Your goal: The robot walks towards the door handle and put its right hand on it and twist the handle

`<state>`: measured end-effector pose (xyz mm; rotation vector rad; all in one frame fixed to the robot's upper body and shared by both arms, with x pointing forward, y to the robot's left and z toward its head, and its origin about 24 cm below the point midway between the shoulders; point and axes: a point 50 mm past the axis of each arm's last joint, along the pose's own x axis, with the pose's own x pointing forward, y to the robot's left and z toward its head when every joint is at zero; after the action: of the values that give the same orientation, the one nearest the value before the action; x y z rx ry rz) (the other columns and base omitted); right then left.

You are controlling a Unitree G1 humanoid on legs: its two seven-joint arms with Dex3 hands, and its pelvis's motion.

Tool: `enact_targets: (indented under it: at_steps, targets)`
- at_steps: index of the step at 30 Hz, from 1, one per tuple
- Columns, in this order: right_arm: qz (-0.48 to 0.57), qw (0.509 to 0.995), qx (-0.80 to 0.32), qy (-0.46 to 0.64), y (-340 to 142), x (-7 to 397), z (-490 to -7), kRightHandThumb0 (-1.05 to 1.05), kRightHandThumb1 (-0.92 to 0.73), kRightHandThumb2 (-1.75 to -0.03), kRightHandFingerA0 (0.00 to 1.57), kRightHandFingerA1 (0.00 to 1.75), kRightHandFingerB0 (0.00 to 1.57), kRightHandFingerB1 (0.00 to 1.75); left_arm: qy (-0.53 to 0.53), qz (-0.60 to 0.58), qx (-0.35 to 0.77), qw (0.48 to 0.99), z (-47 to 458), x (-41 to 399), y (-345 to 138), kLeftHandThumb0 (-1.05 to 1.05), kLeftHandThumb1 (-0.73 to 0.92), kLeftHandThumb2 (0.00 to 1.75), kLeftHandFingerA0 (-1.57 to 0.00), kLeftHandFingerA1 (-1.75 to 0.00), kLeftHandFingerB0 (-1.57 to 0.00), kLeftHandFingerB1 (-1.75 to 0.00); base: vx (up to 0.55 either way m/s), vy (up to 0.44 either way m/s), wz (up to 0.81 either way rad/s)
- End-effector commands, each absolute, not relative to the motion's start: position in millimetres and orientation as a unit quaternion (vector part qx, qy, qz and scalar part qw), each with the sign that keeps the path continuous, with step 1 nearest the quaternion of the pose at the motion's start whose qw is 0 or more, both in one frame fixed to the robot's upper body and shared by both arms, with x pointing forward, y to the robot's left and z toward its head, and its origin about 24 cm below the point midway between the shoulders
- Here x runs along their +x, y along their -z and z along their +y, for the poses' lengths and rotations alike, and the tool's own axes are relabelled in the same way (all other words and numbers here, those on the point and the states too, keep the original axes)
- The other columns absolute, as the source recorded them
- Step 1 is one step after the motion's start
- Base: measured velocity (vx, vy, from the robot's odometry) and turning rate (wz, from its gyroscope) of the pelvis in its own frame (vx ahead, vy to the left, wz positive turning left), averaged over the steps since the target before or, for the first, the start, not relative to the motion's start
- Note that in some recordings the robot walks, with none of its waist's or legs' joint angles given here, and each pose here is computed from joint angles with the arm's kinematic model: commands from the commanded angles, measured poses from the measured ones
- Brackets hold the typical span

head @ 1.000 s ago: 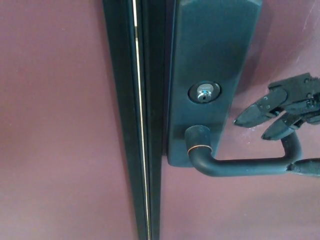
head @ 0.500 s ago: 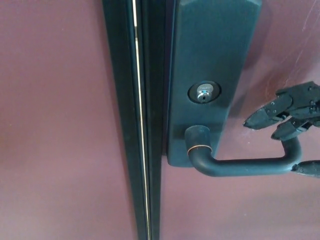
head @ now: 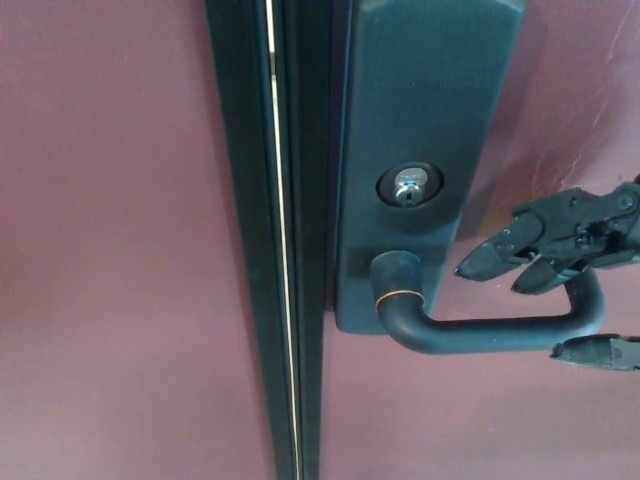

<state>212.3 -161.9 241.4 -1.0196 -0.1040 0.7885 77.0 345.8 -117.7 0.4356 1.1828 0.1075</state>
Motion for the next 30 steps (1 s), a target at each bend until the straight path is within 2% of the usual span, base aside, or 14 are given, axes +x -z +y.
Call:
enact_targets:
  at_steps: [1,2,8,10,30]
  targets:
    - [-0.041,0.791,-0.488,-0.368,-241.0,214.2,-160.8,-0.18,-0.67,-0.6,0.45,0.44,0.41,0.38,-0.052,0.559,0.202,0.803,347.2,73.6,117.8,-0.43,0.49,0.77,-0.69,-0.61,-0.48,-0.52,0.0,0.0,0.0]
    - [-0.037,0.773,-0.509,-0.376,-244.0,219.0,-157.8,-0.2,-0.67,-0.6,0.44,0.43,0.41,0.37,-0.051,0.556,0.204,0.804,348.0,76.3,116.7,-0.43,0.49,0.77,-0.68,-0.6,-0.48,-0.52,0.0,0.0,0.0]
    - [-0.033,0.762,-0.523,-0.38,-245.4,223.1,-154.8,-0.2,-0.67,-0.6,0.44,0.43,0.41,0.37,-0.051,0.555,0.205,0.805,347.6,77.0,116.8,-0.43,0.49,0.77,-0.68,-0.6,-0.48,-0.52,0.0,0.0,0.0]
    - [-0.027,0.743,-0.544,-0.389,-245.0,226.2,-150.0,-0.21,-0.68,-0.6,0.44,0.42,0.41,0.37,-0.047,0.554,0.209,0.804,347.6,78.1,116.4,-0.43,0.49,0.77,-0.67,-0.6,-0.47,-0.51,0.0,0.0,0.0]
    - [0.005,0.7,-0.59,-0.402,-235.5,234.7,-142.1,-0.24,-0.69,-0.6,0.43,0.41,0.41,0.37,-0.05,0.554,0.209,0.804,351.8,71.1,114.7,-0.43,0.49,0.77,-0.67,-0.6,-0.47,-0.51,0.0,0.0,0.0]
